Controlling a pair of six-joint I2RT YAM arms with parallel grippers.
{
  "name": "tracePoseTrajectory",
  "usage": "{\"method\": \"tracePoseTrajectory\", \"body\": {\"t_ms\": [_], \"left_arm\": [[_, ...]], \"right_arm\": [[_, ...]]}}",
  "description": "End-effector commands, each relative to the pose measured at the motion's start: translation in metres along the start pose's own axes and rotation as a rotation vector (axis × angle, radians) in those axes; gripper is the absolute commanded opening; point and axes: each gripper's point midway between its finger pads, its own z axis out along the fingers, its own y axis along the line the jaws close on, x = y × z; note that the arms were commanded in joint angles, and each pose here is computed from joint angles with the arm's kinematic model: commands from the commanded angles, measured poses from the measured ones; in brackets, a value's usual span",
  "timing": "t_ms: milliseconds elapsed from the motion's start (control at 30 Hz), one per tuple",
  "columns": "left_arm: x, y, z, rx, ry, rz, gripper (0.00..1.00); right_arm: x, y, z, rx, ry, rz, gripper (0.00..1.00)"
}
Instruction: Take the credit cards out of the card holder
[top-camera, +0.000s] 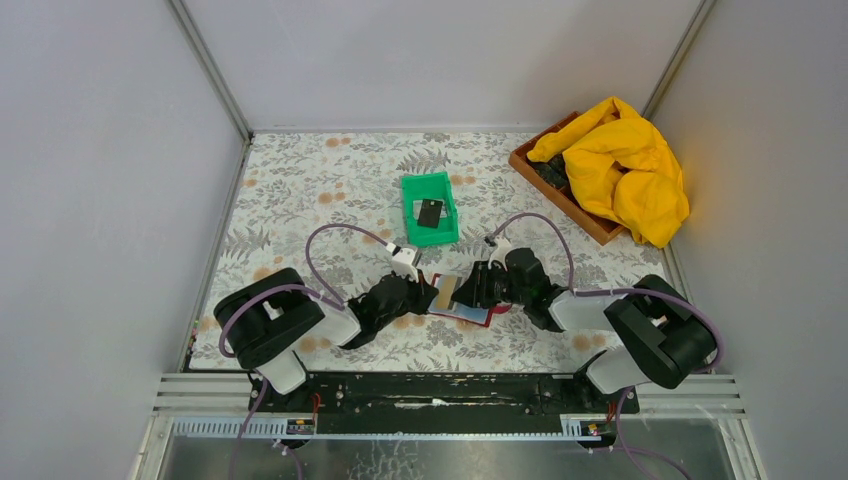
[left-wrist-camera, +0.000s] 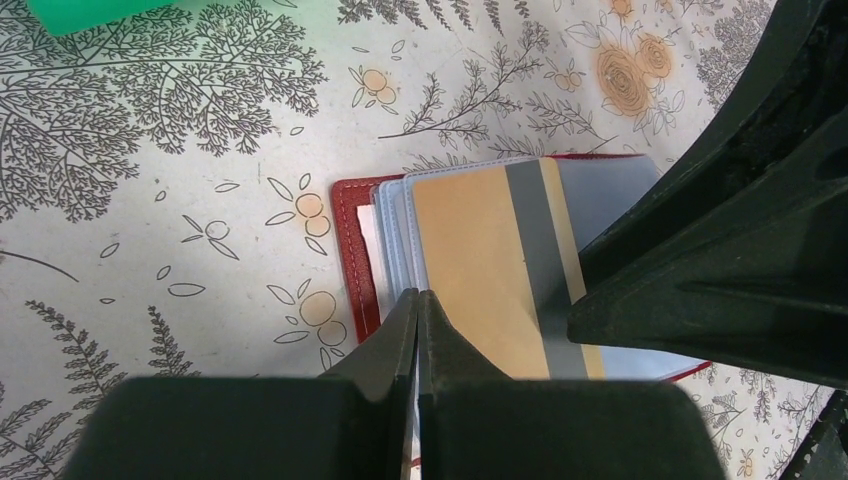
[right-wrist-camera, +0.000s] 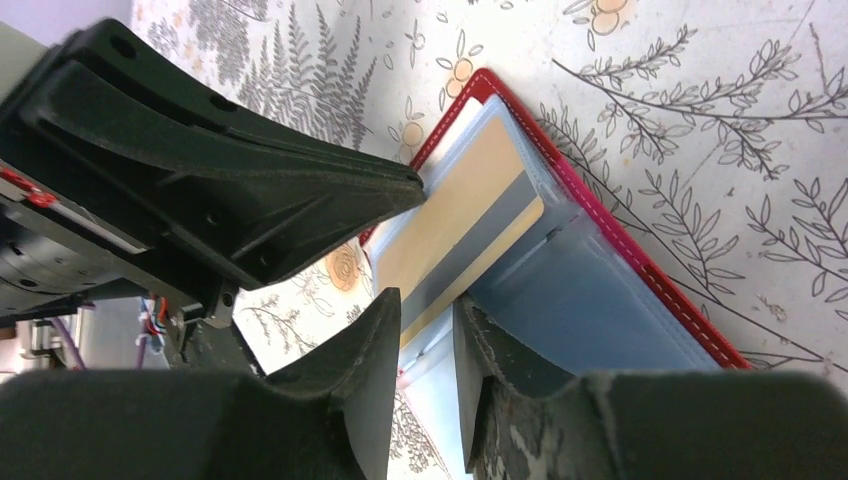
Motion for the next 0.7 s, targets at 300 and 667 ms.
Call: {"method": "tracePoseTrajectory", "body": {"t_ms": [300,667], "left_arm": [[0.032,0.009,-0.002,-0.010,0.123,0.050,0.00],[0.034,0.009,-0.002,-0.008,0.131,0.054,0.00]], "right_arm": [[-0.036,0.045,0.005,-0.257,-0.104,0.089,0.39],[-0.036,0.035,0.014,-0.235,-0.102,0.144,0.39]]}}
